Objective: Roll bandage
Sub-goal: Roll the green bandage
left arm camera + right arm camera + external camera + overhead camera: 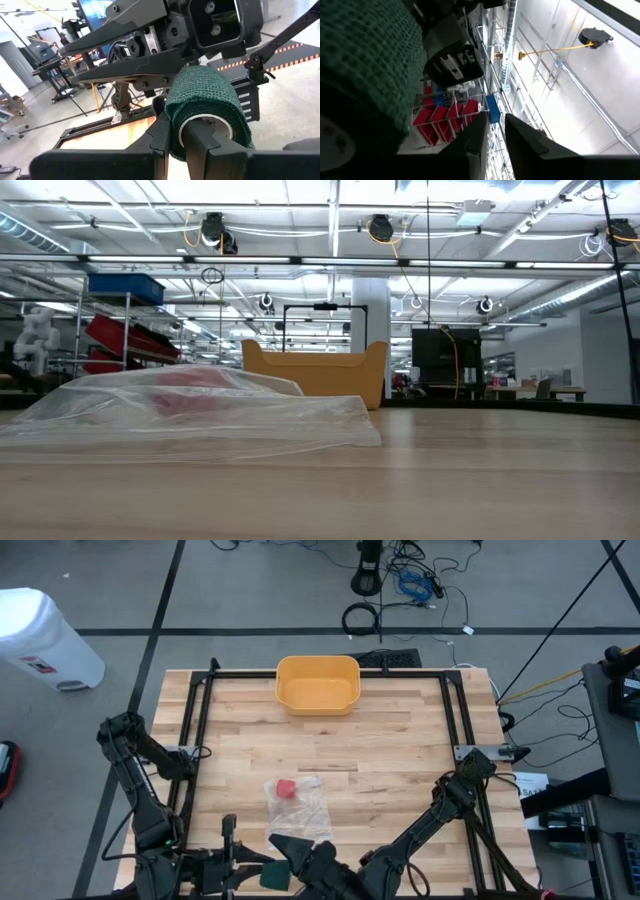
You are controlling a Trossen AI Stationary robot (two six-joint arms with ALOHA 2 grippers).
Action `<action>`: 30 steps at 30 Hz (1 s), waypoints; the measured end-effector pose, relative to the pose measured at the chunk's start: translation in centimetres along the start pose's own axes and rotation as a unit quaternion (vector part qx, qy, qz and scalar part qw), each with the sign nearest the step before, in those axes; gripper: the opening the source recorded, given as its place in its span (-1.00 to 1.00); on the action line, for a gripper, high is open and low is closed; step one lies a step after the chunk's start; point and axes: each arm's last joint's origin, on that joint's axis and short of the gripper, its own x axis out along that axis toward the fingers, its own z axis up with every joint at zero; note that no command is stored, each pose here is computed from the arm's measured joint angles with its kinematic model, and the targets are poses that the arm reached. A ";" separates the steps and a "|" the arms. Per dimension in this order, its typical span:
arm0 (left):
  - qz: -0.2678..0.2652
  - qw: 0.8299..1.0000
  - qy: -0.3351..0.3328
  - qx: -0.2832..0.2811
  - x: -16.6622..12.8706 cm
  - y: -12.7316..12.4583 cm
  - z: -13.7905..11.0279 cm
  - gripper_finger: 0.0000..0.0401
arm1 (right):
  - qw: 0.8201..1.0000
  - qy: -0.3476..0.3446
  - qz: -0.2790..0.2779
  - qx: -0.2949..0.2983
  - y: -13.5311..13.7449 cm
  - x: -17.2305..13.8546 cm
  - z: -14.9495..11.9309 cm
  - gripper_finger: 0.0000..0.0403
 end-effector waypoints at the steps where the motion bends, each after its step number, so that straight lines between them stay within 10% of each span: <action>1: 0.000 1.000 0.000 0.000 0.0 0.0 0.0 -0.79 | 1.000 0.003 0.001 0.000 0.0 0.0 0.0 -0.73; 18: -0.005 0.993 0.014 0.115 -0.2 -0.2 -0.5 -0.79 | 0.989 -0.058 0.024 0.130 -1.6 -8.4 2.7 -0.73; 30: -0.041 0.998 -0.049 -0.028 -0.3 -0.1 1.2 -0.79 | 0.953 -0.026 0.071 0.292 -0.2 -9.5 3.3 -0.69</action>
